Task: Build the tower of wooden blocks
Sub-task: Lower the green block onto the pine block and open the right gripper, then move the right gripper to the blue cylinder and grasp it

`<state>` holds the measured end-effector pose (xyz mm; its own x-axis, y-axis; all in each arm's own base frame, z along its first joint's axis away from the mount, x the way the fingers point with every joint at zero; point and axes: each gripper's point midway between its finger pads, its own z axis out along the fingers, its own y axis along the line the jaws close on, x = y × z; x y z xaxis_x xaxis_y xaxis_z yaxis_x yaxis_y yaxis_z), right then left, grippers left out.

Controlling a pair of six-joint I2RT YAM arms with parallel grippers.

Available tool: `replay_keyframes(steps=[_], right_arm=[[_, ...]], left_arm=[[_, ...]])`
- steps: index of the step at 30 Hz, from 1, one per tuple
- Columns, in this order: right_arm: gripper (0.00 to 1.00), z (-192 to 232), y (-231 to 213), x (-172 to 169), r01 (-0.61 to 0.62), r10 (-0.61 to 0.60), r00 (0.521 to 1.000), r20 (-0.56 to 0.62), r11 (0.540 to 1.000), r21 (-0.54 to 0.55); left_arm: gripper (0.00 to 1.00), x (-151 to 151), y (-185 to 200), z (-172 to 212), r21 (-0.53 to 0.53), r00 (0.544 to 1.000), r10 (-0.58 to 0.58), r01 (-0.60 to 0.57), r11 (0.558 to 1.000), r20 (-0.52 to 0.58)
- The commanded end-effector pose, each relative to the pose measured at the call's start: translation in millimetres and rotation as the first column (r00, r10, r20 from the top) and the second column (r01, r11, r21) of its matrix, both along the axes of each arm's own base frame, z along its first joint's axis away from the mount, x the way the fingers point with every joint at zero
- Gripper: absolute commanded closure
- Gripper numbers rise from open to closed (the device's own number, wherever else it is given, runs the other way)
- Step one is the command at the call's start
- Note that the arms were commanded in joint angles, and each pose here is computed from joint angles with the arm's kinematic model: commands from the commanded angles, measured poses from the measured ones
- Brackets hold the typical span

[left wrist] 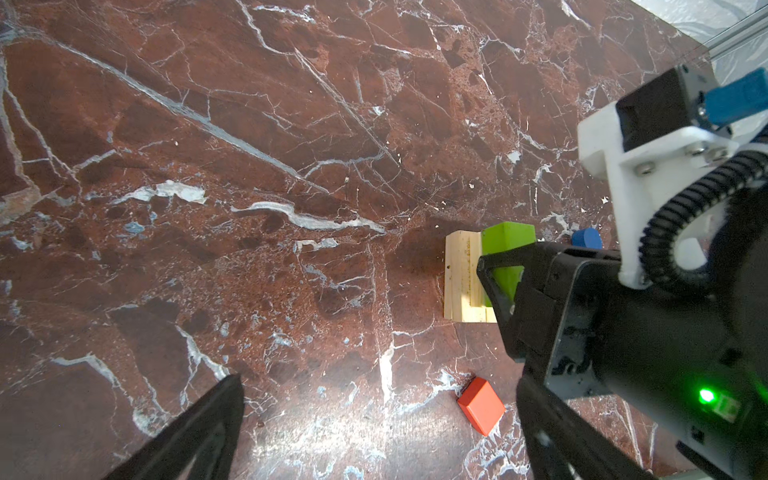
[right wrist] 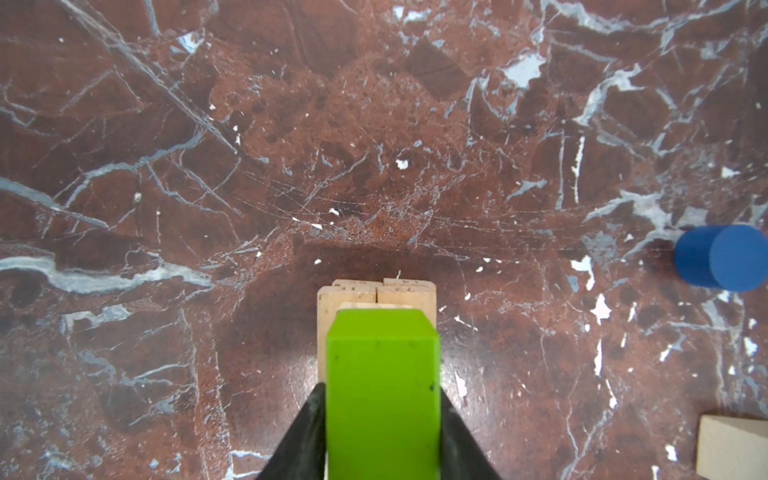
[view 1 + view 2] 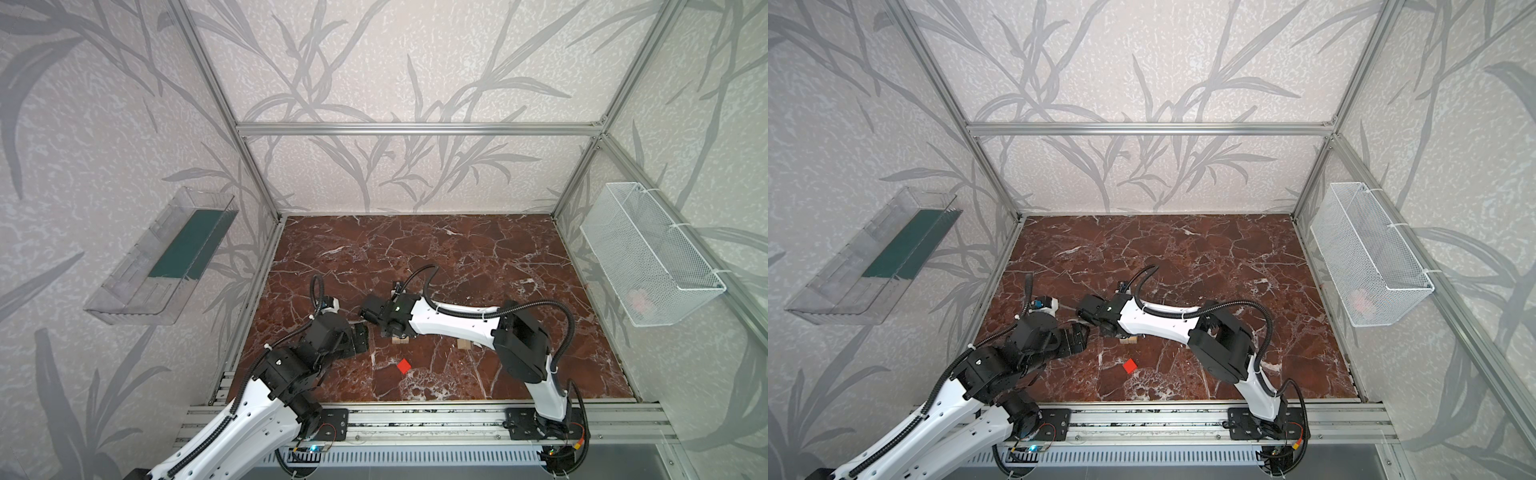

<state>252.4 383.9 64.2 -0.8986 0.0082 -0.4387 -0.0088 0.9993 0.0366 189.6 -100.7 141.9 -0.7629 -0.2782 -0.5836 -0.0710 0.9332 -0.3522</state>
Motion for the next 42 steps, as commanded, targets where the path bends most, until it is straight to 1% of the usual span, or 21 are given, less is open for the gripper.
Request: replay_keyframes(steps=[1, 6, 10, 14, 21, 25, 28, 31, 33, 36, 38, 40, 42], right_arm=[[0.63, 15.2, -0.6, -1.0, -0.003, 0.002, 1.0, 0.023, 1.0, 0.023], [0.63, 14.1, -1.8, -1.2, 0.001, -0.001, 1.0, 0.02, 1.0, 0.022], [0.6, 19.4, 0.5, -1.6, -0.007, 0.006, 1.0, 0.022, 0.999, 0.035], [0.52, 28.8, 2.3, -2.1, -0.018, 0.016, 1.0, 0.027, 0.998, 0.054], [0.39, 64.1, 5.9, -1.7, -0.091, 0.082, 0.994, 0.078, 0.989, 0.118], [0.35, 86.6, -3.2, -0.5, -0.145, 0.131, 0.985, 0.111, 0.982, 0.123], [0.33, 93.2, -18.8, 4.1, -0.175, 0.164, 0.983, 0.087, 0.975, 0.135], [0.33, 88.0, -43.4, 13.8, -0.187, 0.182, 0.982, 0.045, 0.973, 0.133], [0.33, 81.2, -61.3, 20.8, -0.193, 0.191, 0.981, 0.035, 0.975, 0.109], [0.32, 63.8, -83.3, 26.2, -0.203, 0.205, 0.979, -0.017, 0.975, 0.095], [0.32, 50.8, -97.8, 30.3, -0.181, 0.187, 0.98, -0.061, 0.979, 0.09], [0.32, 37.5, -110.8, 33.2, -0.162, 0.171, 0.98, -0.103, 0.983, 0.089], [0.32, 28.8, -122.8, 37.1, -0.179, 0.183, 0.978, -0.104, 0.983, 0.044]], left_arm=[[0.0, 1.1, 0.9, 2.3, -0.01, 1.0, 0.017, -0.017, 1.0, 0.002], [0.0, 1.8, -0.2, 3.5, -0.012, 1.0, 0.014, -0.014, 1.0, 0.003], [0.0, 1.7, -0.4, 3.2, -0.011, 1.0, 0.012, -0.012, 1.0, 0.001], [0.0, 1.3, -0.3, 4.2, -0.007, 1.0, 0.008, -0.008, 1.0, 0.001], [0.0, -1.4, 1.0, 16.9, 0.019, 1.0, -0.021, 0.021, 1.0, 0.0], [0.0, -2.9, -2.8, 29.9, 0.033, 0.997, -0.074, 0.073, 0.997, 0.003], [0.0, -0.9, -10.7, 42.3, 0.048, 0.99, -0.139, 0.138, 0.989, 0.014], [0.0, 3.7, -23.2, 50.3, 0.063, 0.976, -0.217, 0.215, 0.974, 0.013], [0.0, 8.2, -34.2, 52.4, 0.06, 0.964, -0.265, 0.264, 0.963, 0.015], [0.0, 14.7, -50.2, 52.3, 0.063, 0.939, -0.343, 0.341, 0.938, 0.017], [0.0, 19.2, -56.2, 53.4, 0.079, 0.926, -0.377, 0.374, 0.924, 0.023], [0.0, 22.4, -60.1, 54.4, 0.077, 0.922, -0.386, 0.383, 0.92, 0.02], [0.0, 24.3, -67.0, 59.6, 0.059, 0.913, -0.406, 0.404, 0.913, 0.031]])
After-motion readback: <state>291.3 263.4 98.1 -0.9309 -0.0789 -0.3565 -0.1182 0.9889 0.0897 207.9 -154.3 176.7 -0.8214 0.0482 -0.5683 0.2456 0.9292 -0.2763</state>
